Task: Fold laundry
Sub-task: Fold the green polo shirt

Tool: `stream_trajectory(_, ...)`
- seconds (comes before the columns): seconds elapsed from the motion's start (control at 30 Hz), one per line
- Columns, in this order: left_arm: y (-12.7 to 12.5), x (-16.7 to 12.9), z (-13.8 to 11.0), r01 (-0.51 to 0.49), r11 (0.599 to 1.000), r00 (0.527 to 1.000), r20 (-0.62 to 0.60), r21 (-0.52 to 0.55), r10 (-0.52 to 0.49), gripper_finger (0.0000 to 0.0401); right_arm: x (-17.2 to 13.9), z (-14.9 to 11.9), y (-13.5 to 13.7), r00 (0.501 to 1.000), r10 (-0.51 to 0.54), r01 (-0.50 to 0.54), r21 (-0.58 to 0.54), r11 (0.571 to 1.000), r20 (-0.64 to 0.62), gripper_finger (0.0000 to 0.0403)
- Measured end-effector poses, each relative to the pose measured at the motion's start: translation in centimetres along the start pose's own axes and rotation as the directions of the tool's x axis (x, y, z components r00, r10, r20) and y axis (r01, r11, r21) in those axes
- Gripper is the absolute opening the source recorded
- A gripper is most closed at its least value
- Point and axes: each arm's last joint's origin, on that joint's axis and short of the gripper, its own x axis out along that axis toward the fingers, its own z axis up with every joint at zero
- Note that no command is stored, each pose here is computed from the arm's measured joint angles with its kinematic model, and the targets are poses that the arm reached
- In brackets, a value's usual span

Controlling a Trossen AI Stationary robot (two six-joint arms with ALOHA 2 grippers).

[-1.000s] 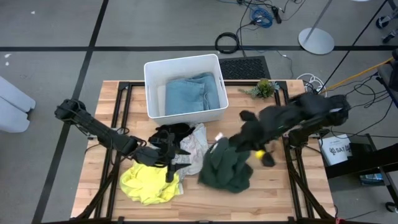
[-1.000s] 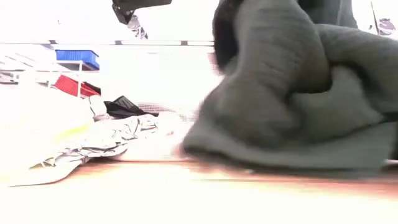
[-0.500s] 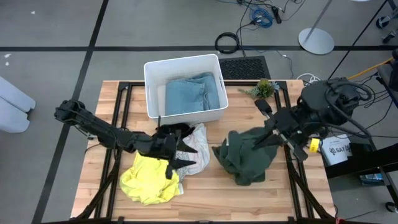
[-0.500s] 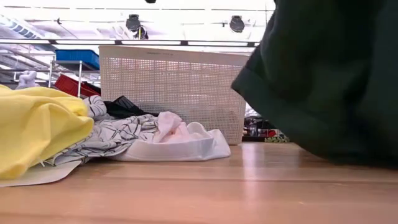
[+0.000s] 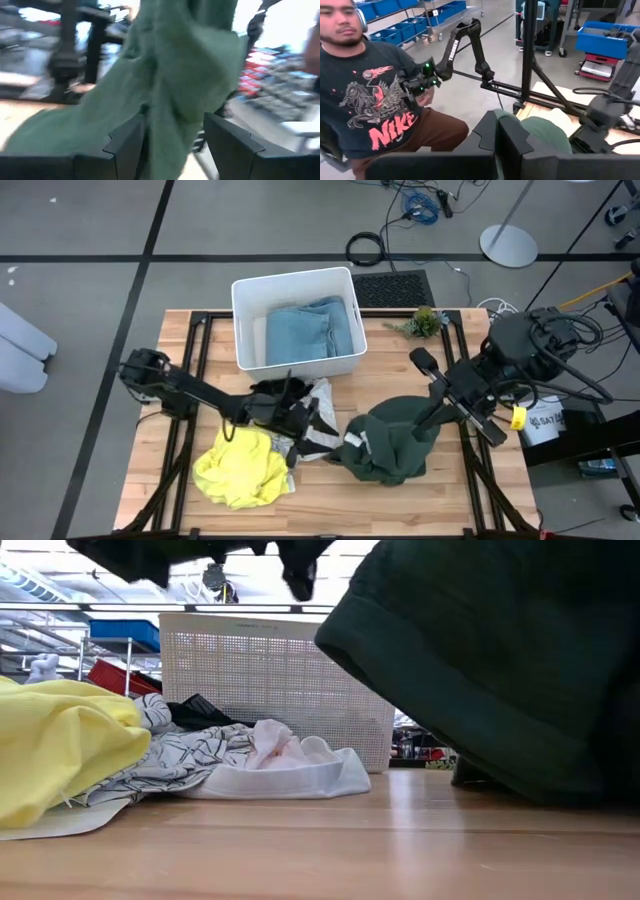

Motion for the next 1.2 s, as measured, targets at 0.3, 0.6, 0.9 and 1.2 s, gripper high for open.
stream_trajectory(0.3, 3.1, 1.5, -2.0, 0.061, 0.996, 0.998, -0.025, -0.068, -0.063, 0.0217, 0.2, 0.0, 0.0, 1.0, -0.001, 0.001, 0.032, 0.999, -0.001, 0.0)
stream_trajectory(0.6, 3.3, 4.1, -2.9, 0.127, 0.989, 0.99, -0.046, -0.08, -0.13, 0.0217, 1.6, -0.4, -0.3, 0.999, -0.007, 0.009, 0.039, 0.999, -0.049, 0.0)
stream_trajectory(0.9, 3.5, 5.2, -3.4, 0.037, 0.998, 0.992, -0.118, -0.044, -0.042, 0.0202, 1.7, -0.4, -0.4, 0.999, -0.01, 0.012, 0.043, 0.999, -0.05, 0.0)
stream_trajectory(1.2, 0.9, 4.7, -0.6, 0.075, 0.997, 0.996, -0.05, 0.021, -0.074, 0.0014, 1.6, -1.1, -0.5, 0.992, -0.049, 0.057, 0.063, 0.996, -0.119, 0.0)
